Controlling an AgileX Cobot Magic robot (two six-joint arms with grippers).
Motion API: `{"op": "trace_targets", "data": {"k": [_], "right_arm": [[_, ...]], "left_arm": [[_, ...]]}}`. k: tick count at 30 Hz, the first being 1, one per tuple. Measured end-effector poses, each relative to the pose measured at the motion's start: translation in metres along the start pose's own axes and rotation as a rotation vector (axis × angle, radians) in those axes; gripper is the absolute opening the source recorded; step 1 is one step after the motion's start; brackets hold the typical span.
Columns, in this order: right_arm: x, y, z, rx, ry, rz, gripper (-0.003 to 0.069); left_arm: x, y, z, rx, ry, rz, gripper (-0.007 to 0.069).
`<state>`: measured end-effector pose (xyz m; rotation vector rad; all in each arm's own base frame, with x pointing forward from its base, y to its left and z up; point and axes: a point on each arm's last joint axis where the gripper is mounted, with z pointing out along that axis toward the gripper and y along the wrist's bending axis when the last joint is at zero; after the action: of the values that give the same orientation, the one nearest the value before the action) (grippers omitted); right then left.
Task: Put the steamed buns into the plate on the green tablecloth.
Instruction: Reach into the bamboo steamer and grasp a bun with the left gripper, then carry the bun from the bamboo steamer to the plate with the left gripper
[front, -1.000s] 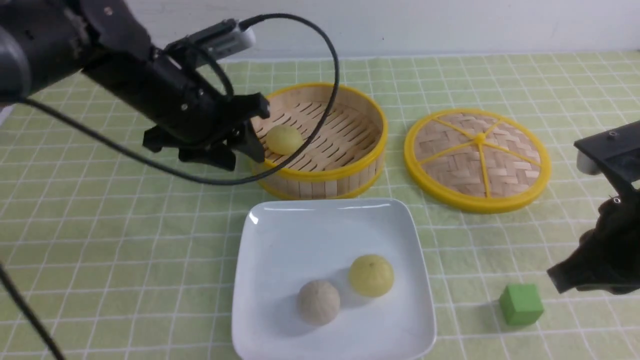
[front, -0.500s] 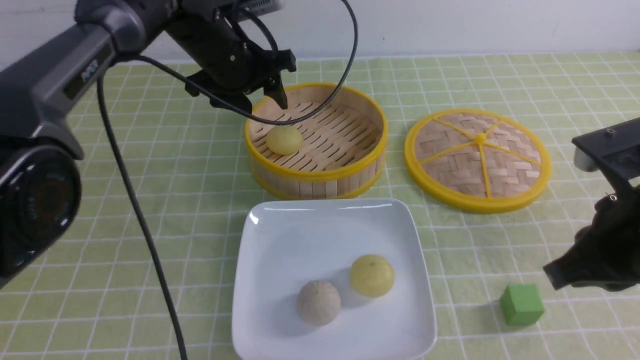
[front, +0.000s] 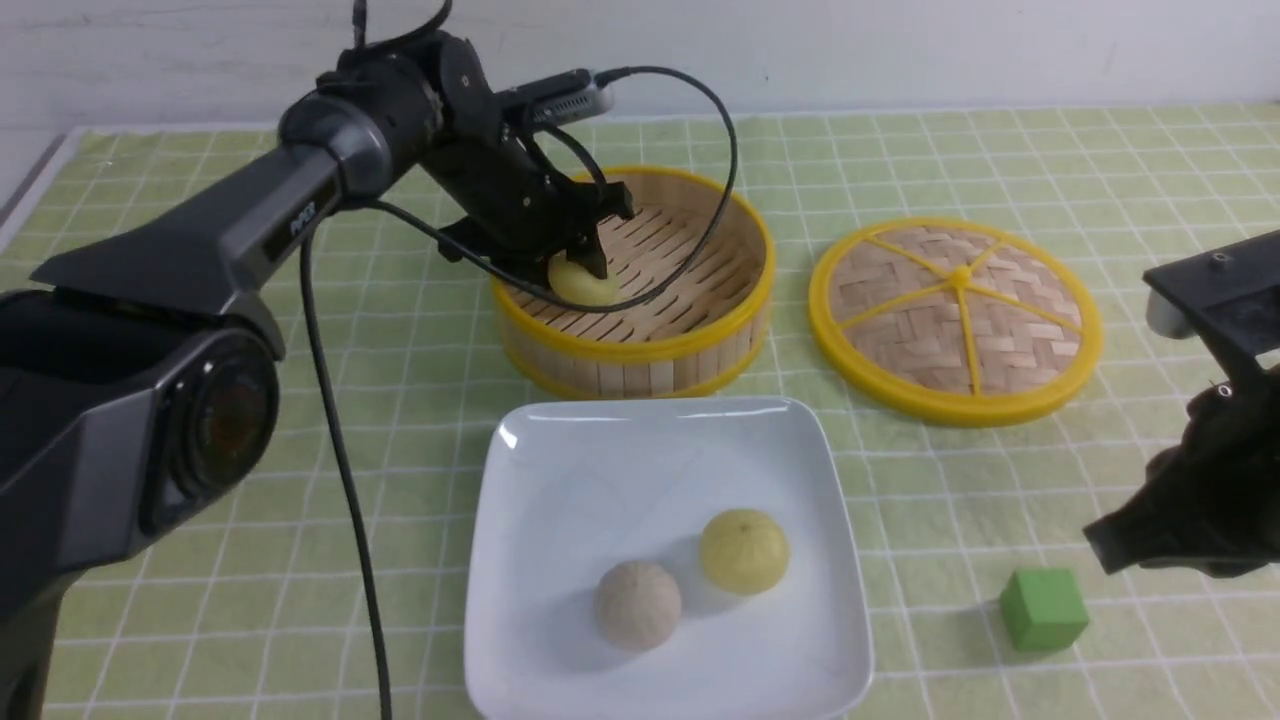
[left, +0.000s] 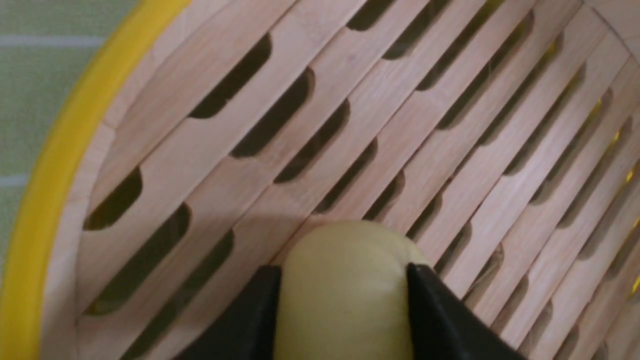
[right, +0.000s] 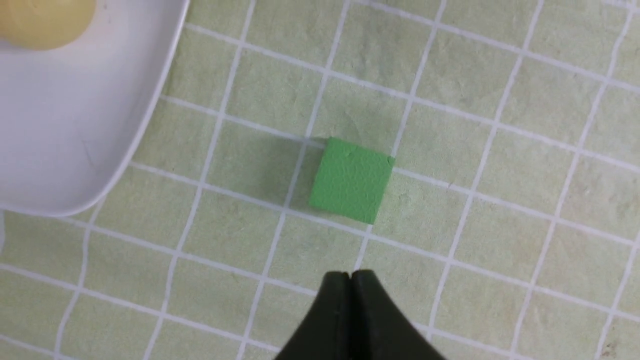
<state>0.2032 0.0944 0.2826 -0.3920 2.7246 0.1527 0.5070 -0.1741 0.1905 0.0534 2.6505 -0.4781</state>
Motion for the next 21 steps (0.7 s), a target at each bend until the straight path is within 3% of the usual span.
{"op": "trace_targets", "data": {"k": [1, 5, 9, 16, 21], "right_arm": [[0.0, 0.0, 0.0, 0.0, 0.0, 0.0, 0.0003], [0.0, 0.0, 0.0, -0.002, 0.0, 0.001, 0.0005], [0.0, 0.0, 0.0, -0.002, 0.001, 0.002, 0.0008], [0.0, 0.0, 0.0, 0.001, 0.005, 0.0, 0.0012], [0.001, 0.0, 0.0, 0.001, 0.006, 0.0, 0.0012]], "left_arm": [[0.001, 0.0, 0.0, -0.004, 0.011, 0.003, 0.0168], [0.0, -0.002, -0.011, -0.015, 0.047, 0.017, 0.0039], [0.001, -0.008, -0.044, -0.064, 0.124, 0.061, 0.0023], [-0.004, -0.02, -0.125, -0.145, 0.041, 0.173, 0.0022], [0.033, -0.013, -0.149, -0.161, 0.146, 0.177, 0.0022]]}}
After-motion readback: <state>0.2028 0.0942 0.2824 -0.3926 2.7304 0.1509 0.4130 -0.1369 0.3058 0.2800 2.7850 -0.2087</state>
